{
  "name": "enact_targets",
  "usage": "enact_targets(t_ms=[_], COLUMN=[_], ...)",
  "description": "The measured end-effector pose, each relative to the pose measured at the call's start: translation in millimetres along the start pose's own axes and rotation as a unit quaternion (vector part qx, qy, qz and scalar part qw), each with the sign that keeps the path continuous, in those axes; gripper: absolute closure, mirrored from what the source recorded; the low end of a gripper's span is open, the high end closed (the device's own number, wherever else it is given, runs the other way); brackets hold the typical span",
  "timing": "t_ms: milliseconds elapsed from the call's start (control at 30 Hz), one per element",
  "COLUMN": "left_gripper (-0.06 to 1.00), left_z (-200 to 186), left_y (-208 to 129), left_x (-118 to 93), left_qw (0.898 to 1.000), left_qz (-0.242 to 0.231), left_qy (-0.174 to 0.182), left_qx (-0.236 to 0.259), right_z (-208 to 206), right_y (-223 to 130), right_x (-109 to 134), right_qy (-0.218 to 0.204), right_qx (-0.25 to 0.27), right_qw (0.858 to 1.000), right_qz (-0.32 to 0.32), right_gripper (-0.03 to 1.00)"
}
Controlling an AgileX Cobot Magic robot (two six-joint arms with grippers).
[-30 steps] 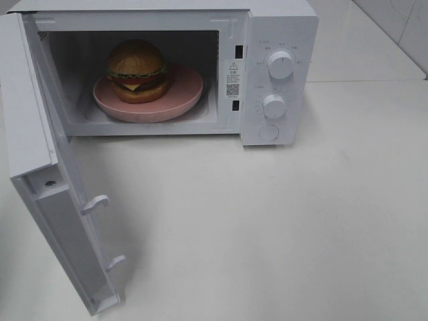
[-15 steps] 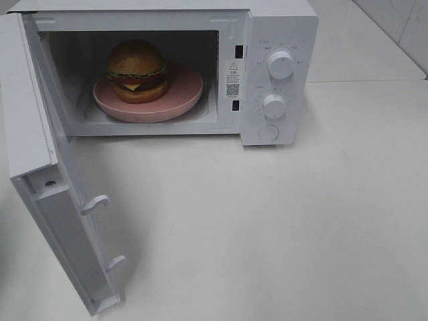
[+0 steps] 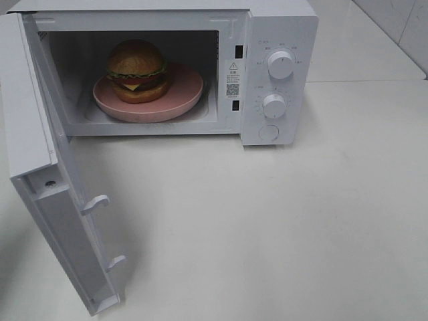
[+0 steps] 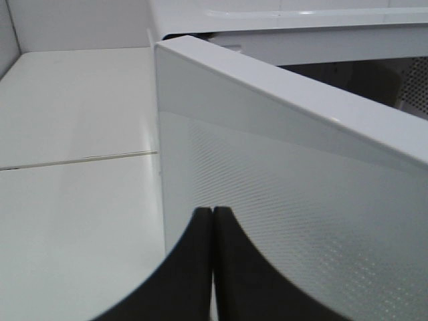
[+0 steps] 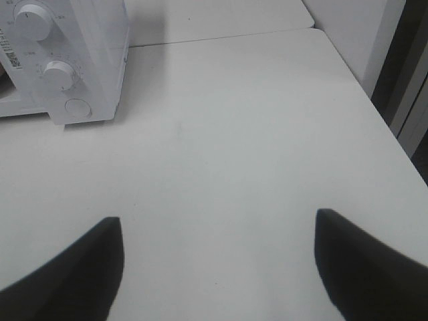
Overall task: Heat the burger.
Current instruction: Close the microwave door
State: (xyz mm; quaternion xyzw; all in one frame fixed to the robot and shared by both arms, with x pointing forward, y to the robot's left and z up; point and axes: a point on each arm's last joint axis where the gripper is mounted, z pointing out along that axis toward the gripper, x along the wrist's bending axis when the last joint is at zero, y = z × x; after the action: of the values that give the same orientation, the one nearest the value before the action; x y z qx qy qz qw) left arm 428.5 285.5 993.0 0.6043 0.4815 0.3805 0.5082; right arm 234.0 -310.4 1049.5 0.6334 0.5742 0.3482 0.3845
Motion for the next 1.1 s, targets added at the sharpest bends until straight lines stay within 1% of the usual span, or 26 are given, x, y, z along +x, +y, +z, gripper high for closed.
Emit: enact_targets(t_ms=[33,200,367,400,433,467,500,533,567,667,867,1100], left_gripper=[0.94,0.94,0.94,0.94,0.94,0.94,0.94,0.94,0.94,0.94,0.94,0.94], left_z=[4,9,11,11,11,12,12,12,13,13,14,14], left_y=[-3,-7,-6,-6,-6,-6,-7,-7,-7,-7,-10,-10], left_x=[-1,-2,-5,-9,-9,-12,-18,-18,-24,-30,-38,-38], left_qw=[1.0,0.999,0.999,0.998,0.998,0.998,0.997,0.997,0.996,0.995,0.994,0.994], left_qz=[-0.011,-0.021,-0.024,-0.022,-0.022,-0.02,-0.01,-0.01,0.002,0.009,0.013,0.013], left_qy=[-0.013,-0.026,-0.04,-0.051,-0.051,-0.059,-0.072,-0.072,-0.085,-0.097,-0.108,-0.109], left_qx=[0.001,0.004,-0.006,-0.006,-0.006,-0.005,-0.002,-0.002,0.0,-0.001,0.012,0.014], right_z=[0,0,0,0,0,0,0,0,0,0,0,0], right_y=[0,0,0,0,0,0,0,0,0,0,0,0], right_x=[0,0,0,0,0,0,0,0,0,0,0,0], right_qy=[0.0,0.0,0.0,0.0,0.0,0.0,0.0,0.0,0.0,0.0,0.0,0.0], right_qx=[0.0,0.0,0.0,0.0,0.0,0.0,0.0,0.0,0.0,0.0,0.0,0.0], right_qw=[1.0,1.0,1.0,1.0,1.0,1.0,1.0,1.0,1.0,1.0,1.0,1.0], right_qz=[0.0,0.0,0.0,0.0,0.0,0.0,0.0,0.0,0.0,0.0,0.0,0.0], right_gripper=[0.21,0.21,0.21,0.21,0.21,0.21,0.21,0.21,0.21,0.21,0.21,0.21])
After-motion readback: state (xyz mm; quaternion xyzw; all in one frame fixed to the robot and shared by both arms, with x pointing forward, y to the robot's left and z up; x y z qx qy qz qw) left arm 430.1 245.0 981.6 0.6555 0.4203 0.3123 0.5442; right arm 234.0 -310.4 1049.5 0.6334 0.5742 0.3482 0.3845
